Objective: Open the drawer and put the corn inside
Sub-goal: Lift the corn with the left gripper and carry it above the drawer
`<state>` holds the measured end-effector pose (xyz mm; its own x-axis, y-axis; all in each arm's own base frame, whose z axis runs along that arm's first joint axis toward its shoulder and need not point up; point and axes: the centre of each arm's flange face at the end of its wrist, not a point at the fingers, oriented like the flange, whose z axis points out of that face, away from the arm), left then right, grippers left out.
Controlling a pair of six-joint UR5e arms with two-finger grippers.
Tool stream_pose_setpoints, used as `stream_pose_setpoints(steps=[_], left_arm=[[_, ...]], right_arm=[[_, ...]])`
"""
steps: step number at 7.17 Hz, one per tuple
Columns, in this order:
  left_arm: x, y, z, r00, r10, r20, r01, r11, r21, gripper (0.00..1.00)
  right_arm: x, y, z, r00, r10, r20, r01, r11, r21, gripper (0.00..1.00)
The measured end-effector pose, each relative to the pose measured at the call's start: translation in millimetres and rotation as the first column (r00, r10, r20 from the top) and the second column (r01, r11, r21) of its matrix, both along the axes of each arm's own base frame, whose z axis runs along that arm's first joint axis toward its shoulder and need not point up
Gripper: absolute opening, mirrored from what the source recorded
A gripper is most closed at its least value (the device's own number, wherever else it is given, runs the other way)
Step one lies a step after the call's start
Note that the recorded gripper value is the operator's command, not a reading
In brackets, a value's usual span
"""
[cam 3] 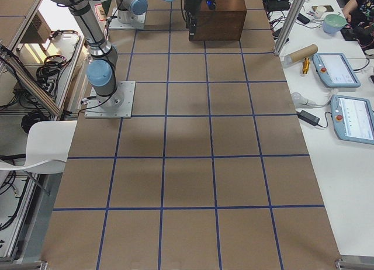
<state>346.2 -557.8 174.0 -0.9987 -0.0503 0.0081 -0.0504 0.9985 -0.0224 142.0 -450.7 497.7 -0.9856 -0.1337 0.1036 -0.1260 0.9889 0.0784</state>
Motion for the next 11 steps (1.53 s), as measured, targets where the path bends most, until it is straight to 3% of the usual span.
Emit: stream_pose_setpoints(steps=[3, 6, 9, 11], left_arm=[[0.0, -2.0, 9.2, 1.0, -0.004, 0.01, 0.004, 1.0, -0.01, 0.0], [-14.4, -13.3, 87.6, 1.0, -0.017, -0.015, 0.018, 1.0, 0.015, 0.0], [-91.9, -43.3, 193.4, 0.997, -0.032, -0.067, 0.037, 0.997, 0.075, 0.0], [-170.0, -57.0, 225.7, 0.996, 0.001, -0.093, 0.005, 0.998, 0.07, 0.0]], right_arm=[[0.0, 0.0, 0.0, 1.0, 0.0, 0.0, 0.0, 1.0, 0.0, 1.0], [0.1, 0.2, 0.2, 1.0, 0.0, 0.001, 0.0, 1.0, 0.0, 1.0], [0.1, 0.1, 0.1, 1.0, 0.001, 0.001, -0.001, 1.0, 0.0, 1.0], [0.1, 0.1, 0.1, 1.0, 0.0, 0.001, 0.0, 1.0, 0.0, 1.0]])
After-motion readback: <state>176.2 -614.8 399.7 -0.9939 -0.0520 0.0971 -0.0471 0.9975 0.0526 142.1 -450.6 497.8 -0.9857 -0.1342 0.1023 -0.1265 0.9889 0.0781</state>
